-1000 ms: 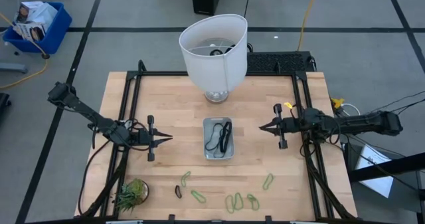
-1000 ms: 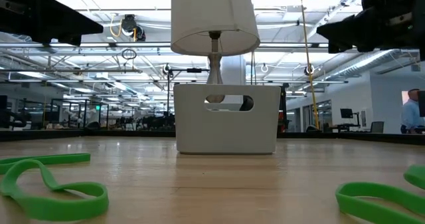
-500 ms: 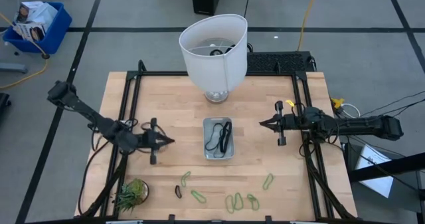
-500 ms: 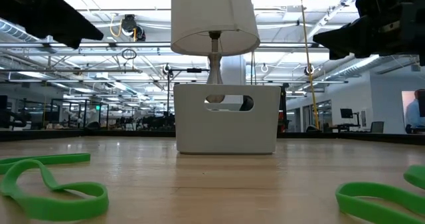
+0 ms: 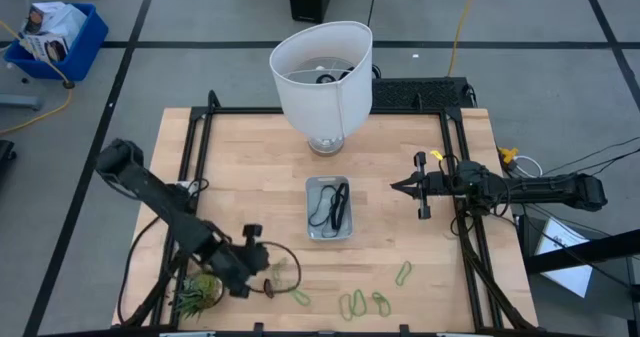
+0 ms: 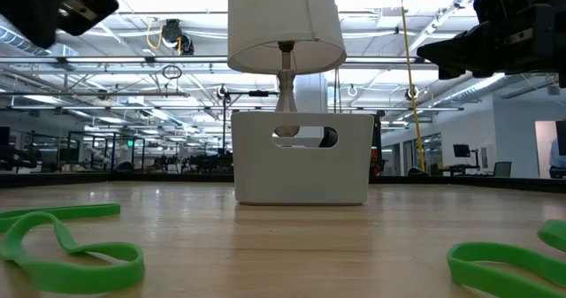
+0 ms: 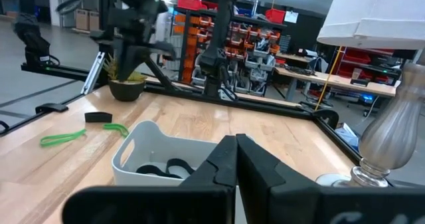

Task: Pick and place rubber bands into bin
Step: Put the black rubber band into the gray bin

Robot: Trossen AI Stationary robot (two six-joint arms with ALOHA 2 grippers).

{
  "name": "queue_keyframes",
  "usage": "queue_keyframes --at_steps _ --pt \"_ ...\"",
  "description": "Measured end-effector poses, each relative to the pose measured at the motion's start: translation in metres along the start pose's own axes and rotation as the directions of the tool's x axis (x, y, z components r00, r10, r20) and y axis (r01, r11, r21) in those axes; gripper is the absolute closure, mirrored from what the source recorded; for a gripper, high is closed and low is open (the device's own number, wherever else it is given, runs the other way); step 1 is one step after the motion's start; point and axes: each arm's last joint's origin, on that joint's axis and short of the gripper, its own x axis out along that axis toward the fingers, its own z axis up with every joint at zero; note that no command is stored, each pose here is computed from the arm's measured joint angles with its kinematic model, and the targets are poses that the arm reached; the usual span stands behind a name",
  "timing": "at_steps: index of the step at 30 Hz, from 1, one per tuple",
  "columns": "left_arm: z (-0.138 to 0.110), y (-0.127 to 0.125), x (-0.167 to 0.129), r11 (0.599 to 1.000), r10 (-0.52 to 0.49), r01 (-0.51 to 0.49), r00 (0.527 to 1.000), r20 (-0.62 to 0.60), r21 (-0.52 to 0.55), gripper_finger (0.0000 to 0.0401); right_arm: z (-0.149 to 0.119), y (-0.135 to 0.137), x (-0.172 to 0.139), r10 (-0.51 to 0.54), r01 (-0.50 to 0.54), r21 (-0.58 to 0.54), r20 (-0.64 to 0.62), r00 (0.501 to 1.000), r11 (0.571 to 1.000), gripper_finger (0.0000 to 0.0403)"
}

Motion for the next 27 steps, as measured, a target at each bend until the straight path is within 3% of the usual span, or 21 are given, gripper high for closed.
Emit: queue_keyframes --at_steps 5,19,27 --pt "0.003 -0.021 0.010 0.997 -0.043 0.048 0.994 -0.098 0.053 0.0368 0.000 0.000 0.000 -0.001 0.000 0.024 0.003 1.000 1.000 0.0403" --pt "-0.020 -0.047 0.049 0.978 -0.001 0.047 0.976 -0.217 0.205 0.0179 0.000 0.000 0.000 0.000 0.000 0.041 0.003 1.000 0.999 0.0403" --pt "-0.025 -0.052 0.071 0.947 0.007 0.066 0.974 -0.227 0.315 0.0116 0.000 0.000 0.000 -0.001 0.001 0.042 0.001 1.000 0.999 0.0403"
